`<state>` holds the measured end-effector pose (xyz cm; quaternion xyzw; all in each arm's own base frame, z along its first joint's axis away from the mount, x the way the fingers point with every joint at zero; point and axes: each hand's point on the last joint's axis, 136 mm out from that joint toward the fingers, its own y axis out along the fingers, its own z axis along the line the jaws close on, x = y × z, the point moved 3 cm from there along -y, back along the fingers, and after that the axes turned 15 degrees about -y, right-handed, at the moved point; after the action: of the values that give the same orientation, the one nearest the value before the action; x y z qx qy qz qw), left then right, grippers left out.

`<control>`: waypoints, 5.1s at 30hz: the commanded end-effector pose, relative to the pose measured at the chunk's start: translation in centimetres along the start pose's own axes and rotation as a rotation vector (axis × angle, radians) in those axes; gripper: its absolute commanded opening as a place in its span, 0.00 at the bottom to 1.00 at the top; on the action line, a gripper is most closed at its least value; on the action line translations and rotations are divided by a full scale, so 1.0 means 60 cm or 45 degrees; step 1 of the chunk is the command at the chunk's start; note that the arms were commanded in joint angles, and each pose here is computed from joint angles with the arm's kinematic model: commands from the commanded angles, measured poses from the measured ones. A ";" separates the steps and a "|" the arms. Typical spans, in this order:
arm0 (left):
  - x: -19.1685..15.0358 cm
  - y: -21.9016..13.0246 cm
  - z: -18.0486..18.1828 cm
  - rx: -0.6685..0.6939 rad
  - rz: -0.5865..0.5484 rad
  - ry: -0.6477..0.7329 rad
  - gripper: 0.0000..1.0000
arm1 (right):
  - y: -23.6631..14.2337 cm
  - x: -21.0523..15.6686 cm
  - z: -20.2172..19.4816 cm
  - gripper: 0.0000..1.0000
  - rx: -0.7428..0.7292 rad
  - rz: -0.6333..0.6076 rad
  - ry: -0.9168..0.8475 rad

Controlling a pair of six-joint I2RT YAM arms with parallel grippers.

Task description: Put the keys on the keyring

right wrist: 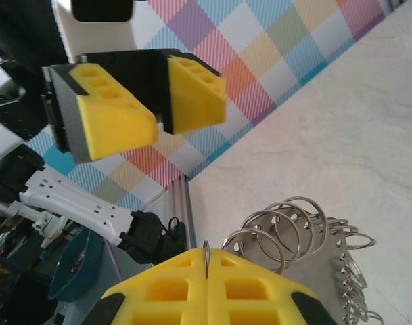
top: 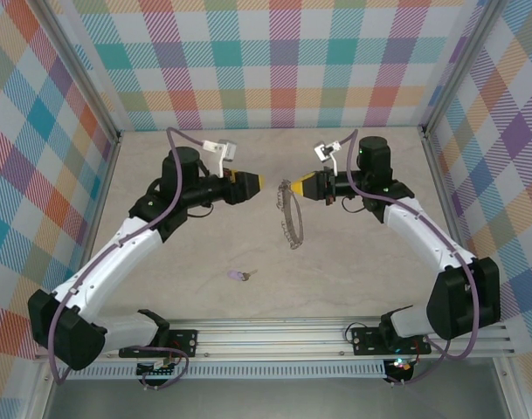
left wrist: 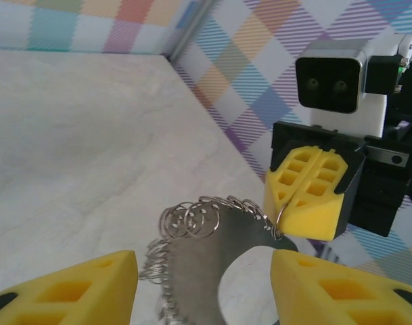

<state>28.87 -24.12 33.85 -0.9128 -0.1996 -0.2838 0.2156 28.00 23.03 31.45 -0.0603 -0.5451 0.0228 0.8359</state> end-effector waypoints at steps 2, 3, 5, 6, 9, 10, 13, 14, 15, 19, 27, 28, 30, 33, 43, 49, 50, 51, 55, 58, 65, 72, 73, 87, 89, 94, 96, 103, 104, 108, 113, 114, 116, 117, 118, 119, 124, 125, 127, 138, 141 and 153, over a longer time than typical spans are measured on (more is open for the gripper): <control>0.003 0.014 -0.045 -0.201 0.053 0.005 0.50 | -0.009 0.031 0.031 0.00 0.084 -0.065 -0.094; 0.002 0.017 -0.047 -0.217 0.058 0.002 0.47 | -0.008 0.033 0.030 0.00 0.083 -0.072 -0.089; -0.001 0.022 -0.049 -0.240 0.064 -0.009 0.44 | -0.006 0.035 0.024 0.00 0.076 -0.082 -0.076; -0.001 0.023 -0.051 -0.252 0.062 -0.012 0.44 | -0.006 0.036 0.020 0.00 0.069 -0.092 -0.072; -0.005 0.027 -0.056 -0.278 0.061 -0.011 0.43 | -0.003 0.037 0.012 0.00 0.061 -0.106 -0.064; -0.006 0.029 -0.056 -0.279 0.064 -0.011 0.43 | -0.003 0.038 0.009 0.00 0.059 -0.109 -0.060; -0.010 0.038 -0.056 -0.290 0.079 -0.018 0.40 | 0.000 0.038 0.004 0.00 0.064 -0.119 -0.054; -0.011 0.040 -0.057 -0.296 0.084 -0.021 0.39 | 0.001 0.039 0.004 0.00 0.067 -0.122 -0.053; -0.012 0.043 -0.058 -0.299 0.091 -0.023 0.39 | 0.002 0.039 0.002 0.00 0.067 -0.127 -0.049; -0.015 0.055 -0.057 -0.301 0.101 -0.029 0.38 | 0.003 0.041 0.002 0.00 0.071 -0.143 -0.049; -0.014 0.066 -0.058 -0.322 0.097 -0.046 0.38 | 0.009 0.043 0.004 0.00 0.079 -0.150 -0.051; -0.014 0.066 -0.059 -0.327 0.095 -0.048 0.38 | 0.010 0.042 0.004 0.00 0.081 -0.150 -0.048; -0.013 0.067 -0.060 -0.334 0.088 -0.053 0.38 | 0.011 0.043 0.004 0.00 0.085 -0.151 -0.048; -0.010 0.068 -0.063 -0.351 0.078 -0.061 0.38 | 0.014 0.043 0.003 0.00 0.087 -0.155 -0.046; -0.014 0.077 -0.071 -0.385 0.095 -0.067 0.38 | 0.022 0.052 0.003 0.00 0.095 -0.172 -0.051; -0.019 0.079 -0.070 -0.387 0.105 -0.066 0.34 | 0.026 0.051 0.001 0.00 0.097 -0.178 -0.047; -0.020 0.079 -0.071 -0.391 0.107 -0.063 0.32 | 0.025 0.052 -0.001 0.00 0.093 -0.179 -0.046; -0.021 0.079 -0.071 -0.395 0.108 -0.062 0.30 | 0.026 0.051 -0.001 0.00 0.093 -0.180 -0.046; -0.025 0.081 -0.072 -0.404 0.115 -0.059 0.21 | 0.026 0.051 -0.002 0.00 0.087 -0.181 -0.043; -0.026 0.082 -0.071 -0.396 0.115 -0.058 0.17 | 0.027 0.051 -0.004 0.00 0.084 -0.181 -0.040; -0.024 0.088 -0.058 -0.332 0.098 -0.061 0.00 | 0.027 0.057 -0.001 0.06 0.086 -0.184 -0.027; -0.018 0.074 -0.064 -0.308 0.062 0.056 0.00 | -0.031 0.073 0.007 0.32 -0.122 -0.255 0.011; -0.017 0.070 -0.067 -0.309 0.055 0.081 0.00 | -0.043 0.071 0.008 0.33 -0.163 -0.266 0.025; -0.009 0.052 -0.090 -0.359 -0.012 0.395 0.00 | -0.073 0.036 -0.008 0.31 -0.292 -0.340 0.078; -0.006 0.051 -0.092 -0.372 -0.041 0.425 0.00 | -0.069 0.034 -0.015 0.30 -0.263 -0.364 0.075; -0.001 0.049 -0.094 -0.389 -0.091 0.469 0.00 | -0.061 0.029 -0.026 0.30 -0.175 -0.432 0.043; 0.001 0.050 -0.094 -0.385 -0.099 0.474 0.00 | -0.059 0.027 -0.028 0.32 -0.143 -0.461 0.042; 0.002 0.053 -0.091 -0.382 -0.108 0.464 0.00 | -0.050 0.028 -0.032 0.35 -0.069 -0.532 0.065; 0.002 0.054 -0.090 -0.383 -0.107 0.458 0.00 | -0.049 0.029 -0.031 0.35 -0.063 -0.535 0.066; 0.004 0.056 -0.092 -0.395 -0.116 0.441 0.00 | -0.042 0.036 -0.018 0.36 -0.035 -0.534 0.055; 0.005 0.059 -0.093 -0.403 -0.110 0.429 0.00 | -0.031 0.042 0.000 0.37 -0.010 -0.515 0.038; 0.005 0.060 -0.093 -0.405 -0.109 0.426 0.00 | -0.028 0.044 0.002 0.37 -0.006 -0.508 0.038; 0.006 0.060 -0.094 -0.410 -0.108 0.423 0.00 | -0.025 0.048 0.007 0.37 -0.001 -0.505 0.025; 0.006 0.060 -0.094 -0.412 -0.107 0.419 0.00 | -0.023 0.050 0.009 0.37 0.004 -0.505 0.021; 0.006 0.060 -0.095 -0.416 -0.105 0.416 0.00 | -0.022 0.054 0.011 0.37 0.007 -0.506 0.017; 0.005 0.061 -0.096 -0.418 -0.101 0.412 0.00 | -0.021 0.056 0.011 0.36 0.009 -0.505 0.016; 0.004 0.064 -0.096 -0.424 -0.090 0.402 0.00 | -0.016 0.065 0.012 0.34 0.021 -0.506 0.008; 0.004 0.064 -0.095 -0.422 -0.090 0.401 0.00 | -0.014 0.065 0.011 0.34 0.023 -0.506 0.012; 0.005 0.064 -0.095 -0.422 -0.092 0.401 0.00 | -0.012 0.067 0.012 0.34 0.028 -0.504 0.011; 0.005 0.062 -0.100 -0.430 -0.091 0.401 0.00 | 0.003 0.059 0.007 0.31 0.044 -0.482 0.029; 0.006 0.062 -0.100 -0.429 -0.096 0.402 0.00 | 0.004 0.057 0.005 0.28 0.042 -0.485 0.033; 0.006 0.062 -0.098 -0.422 -0.105 0.401 0.00 | 0.004 0.045 0.011 0.21 0.053 -0.475 0.042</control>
<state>29.05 -29.75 35.14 -0.8839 -0.1428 -0.4306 0.1136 29.15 23.44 33.60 0.0480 -0.5127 -0.1253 0.8480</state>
